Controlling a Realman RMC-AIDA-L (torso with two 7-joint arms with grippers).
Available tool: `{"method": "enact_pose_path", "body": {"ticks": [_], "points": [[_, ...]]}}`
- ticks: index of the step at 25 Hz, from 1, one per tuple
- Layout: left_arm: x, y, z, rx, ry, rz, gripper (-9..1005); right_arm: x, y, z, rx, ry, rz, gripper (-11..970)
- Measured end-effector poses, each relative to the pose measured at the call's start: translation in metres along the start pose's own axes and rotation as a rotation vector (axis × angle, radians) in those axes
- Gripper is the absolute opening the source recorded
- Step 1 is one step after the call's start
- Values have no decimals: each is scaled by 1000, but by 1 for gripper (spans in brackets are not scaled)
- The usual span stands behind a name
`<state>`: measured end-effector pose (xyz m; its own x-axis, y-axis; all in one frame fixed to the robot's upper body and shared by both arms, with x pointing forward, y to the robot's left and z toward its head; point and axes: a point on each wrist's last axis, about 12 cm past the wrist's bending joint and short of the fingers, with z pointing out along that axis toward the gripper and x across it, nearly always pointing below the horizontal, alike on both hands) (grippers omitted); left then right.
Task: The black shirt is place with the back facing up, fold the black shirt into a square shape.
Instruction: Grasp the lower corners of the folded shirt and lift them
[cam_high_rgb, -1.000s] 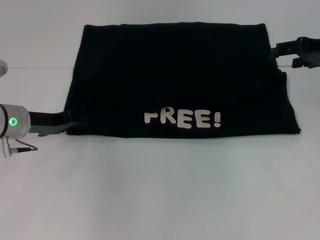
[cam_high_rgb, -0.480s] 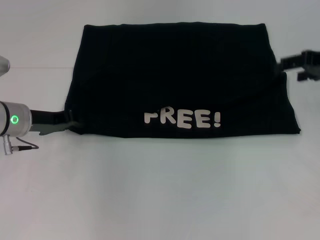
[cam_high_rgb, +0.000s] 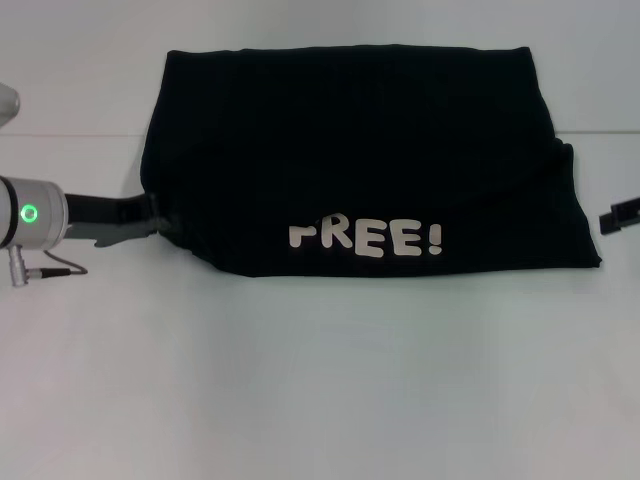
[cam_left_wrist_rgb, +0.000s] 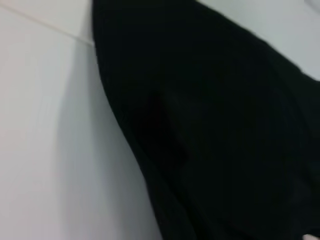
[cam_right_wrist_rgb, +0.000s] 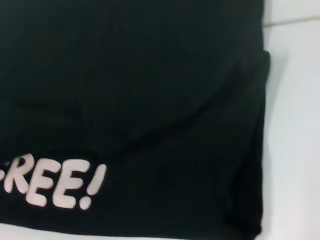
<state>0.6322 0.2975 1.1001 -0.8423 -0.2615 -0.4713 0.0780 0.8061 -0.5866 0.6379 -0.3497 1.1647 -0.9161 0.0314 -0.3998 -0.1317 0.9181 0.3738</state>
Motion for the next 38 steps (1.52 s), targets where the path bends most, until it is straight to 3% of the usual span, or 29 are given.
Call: {"method": "enact_pose_path", "body": {"ticks": [6, 13, 22, 29, 38], "points": [[-2, -6, 1, 20, -2, 3, -1, 11, -7, 14, 26, -45, -51, 724], [-5, -10, 2, 36, -17, -5, -2, 25, 2, 46, 31, -101, -134, 708], [-5, -11, 3, 41, -21, -10, -1, 28, -1, 57, 61, -117, -125, 687], [-5, -11, 3, 53, -32, -19, -1, 29, 2, 65, 70, -132, -124, 508], [-5, -11, 2, 55, -32, -22, -1, 30, 16, 80, 70, -116, -159, 508]]}}
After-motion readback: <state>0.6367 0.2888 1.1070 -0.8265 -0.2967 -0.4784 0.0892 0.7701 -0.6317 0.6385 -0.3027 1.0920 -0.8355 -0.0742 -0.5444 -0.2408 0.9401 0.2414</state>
